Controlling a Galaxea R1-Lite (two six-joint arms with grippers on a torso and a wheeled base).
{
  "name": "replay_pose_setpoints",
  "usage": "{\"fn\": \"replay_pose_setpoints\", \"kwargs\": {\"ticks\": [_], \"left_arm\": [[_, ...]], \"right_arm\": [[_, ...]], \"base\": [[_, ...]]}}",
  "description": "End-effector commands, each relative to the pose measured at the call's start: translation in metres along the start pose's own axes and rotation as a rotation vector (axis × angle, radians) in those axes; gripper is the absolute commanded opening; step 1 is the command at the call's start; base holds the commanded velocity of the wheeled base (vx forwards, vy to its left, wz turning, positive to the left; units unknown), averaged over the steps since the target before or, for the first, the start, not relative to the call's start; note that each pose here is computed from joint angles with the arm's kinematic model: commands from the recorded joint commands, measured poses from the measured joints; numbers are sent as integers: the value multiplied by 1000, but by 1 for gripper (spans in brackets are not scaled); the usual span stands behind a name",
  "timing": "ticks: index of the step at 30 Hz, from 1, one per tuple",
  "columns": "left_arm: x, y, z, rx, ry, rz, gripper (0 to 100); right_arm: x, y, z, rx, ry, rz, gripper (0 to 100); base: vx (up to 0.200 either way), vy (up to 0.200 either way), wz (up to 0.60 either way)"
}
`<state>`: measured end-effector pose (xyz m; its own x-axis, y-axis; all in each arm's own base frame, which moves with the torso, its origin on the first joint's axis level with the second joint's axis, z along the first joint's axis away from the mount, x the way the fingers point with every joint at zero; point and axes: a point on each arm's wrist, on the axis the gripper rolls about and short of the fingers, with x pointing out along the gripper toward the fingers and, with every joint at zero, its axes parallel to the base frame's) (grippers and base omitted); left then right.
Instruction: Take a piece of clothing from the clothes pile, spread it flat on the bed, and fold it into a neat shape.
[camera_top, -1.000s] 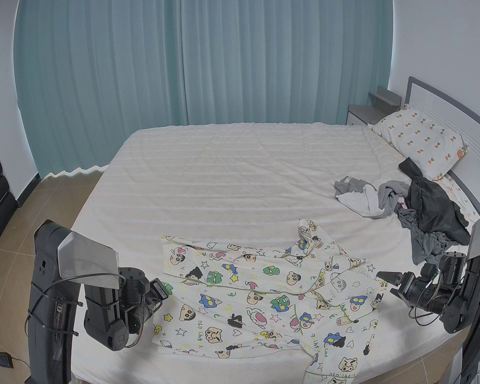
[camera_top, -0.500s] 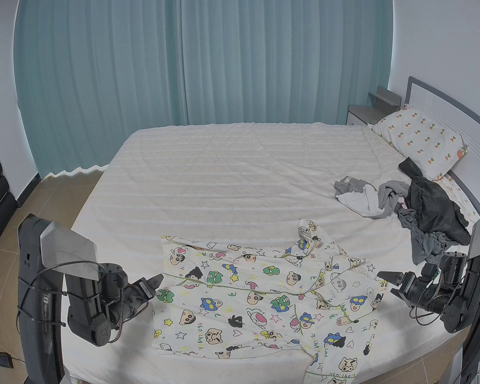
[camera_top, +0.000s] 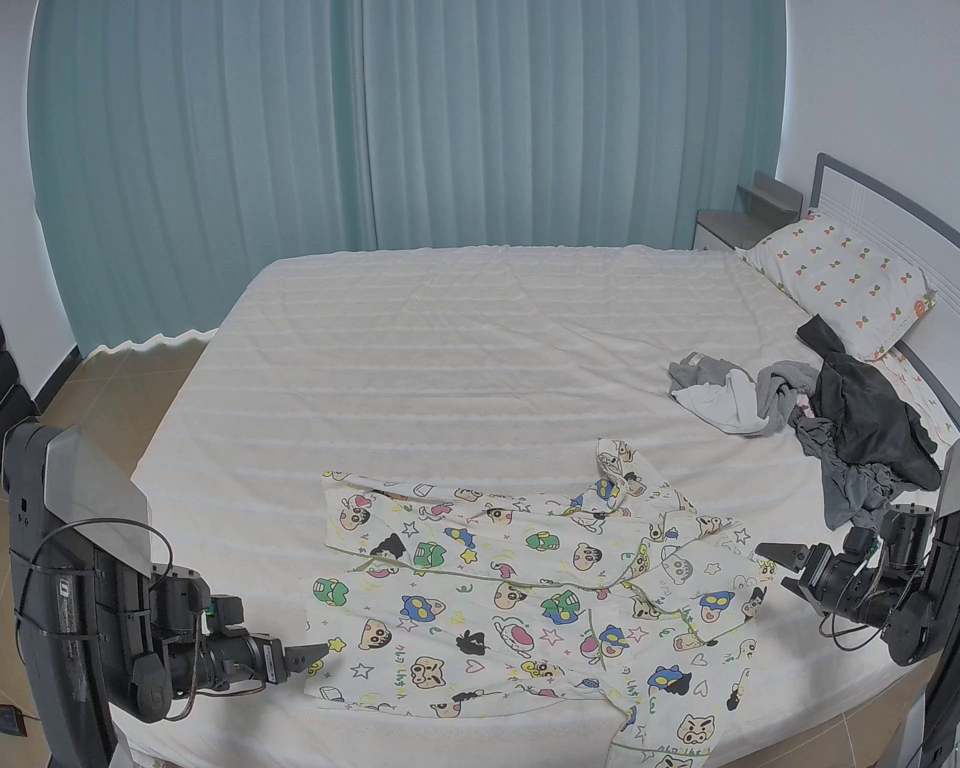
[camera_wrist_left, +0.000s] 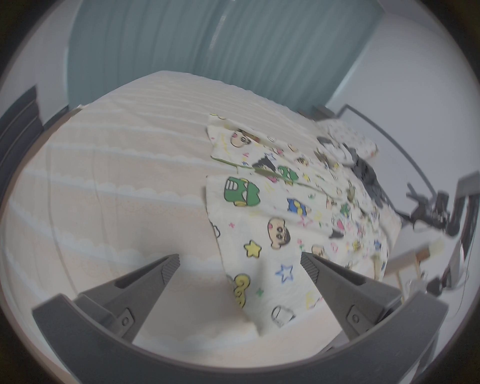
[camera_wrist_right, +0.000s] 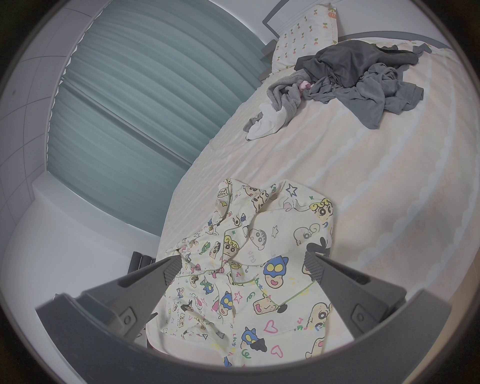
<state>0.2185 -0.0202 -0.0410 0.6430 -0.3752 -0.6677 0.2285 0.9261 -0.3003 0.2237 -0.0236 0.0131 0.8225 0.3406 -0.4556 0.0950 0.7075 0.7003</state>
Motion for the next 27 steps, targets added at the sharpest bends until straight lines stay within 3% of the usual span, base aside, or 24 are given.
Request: {"fn": "replay_pose_setpoints", "kwargs": {"ticks": [1, 4, 14, 24, 27], "left_arm": [[0, 2, -15, 165, 68, -89, 100], [4, 3, -21, 238, 95, -107, 100], [6, -4, -30, 312, 154, -237, 100], [6, -7, -36, 323, 208, -238, 100], [7, -8, -37, 345, 221, -195, 100]], "right_arm": [[0, 0, 0, -2, -3, 4, 100], [0, 0, 1, -2, -5, 4, 100], [0, -1, 1, 1, -8, 0, 100], [0, -1, 1, 0, 1, 15, 100], [0, -1, 1, 0, 1, 15, 100]], "base": [[0, 0, 0], [0, 0, 0], [0, 0, 0], [0, 0, 0], [0, 0, 0]]}}
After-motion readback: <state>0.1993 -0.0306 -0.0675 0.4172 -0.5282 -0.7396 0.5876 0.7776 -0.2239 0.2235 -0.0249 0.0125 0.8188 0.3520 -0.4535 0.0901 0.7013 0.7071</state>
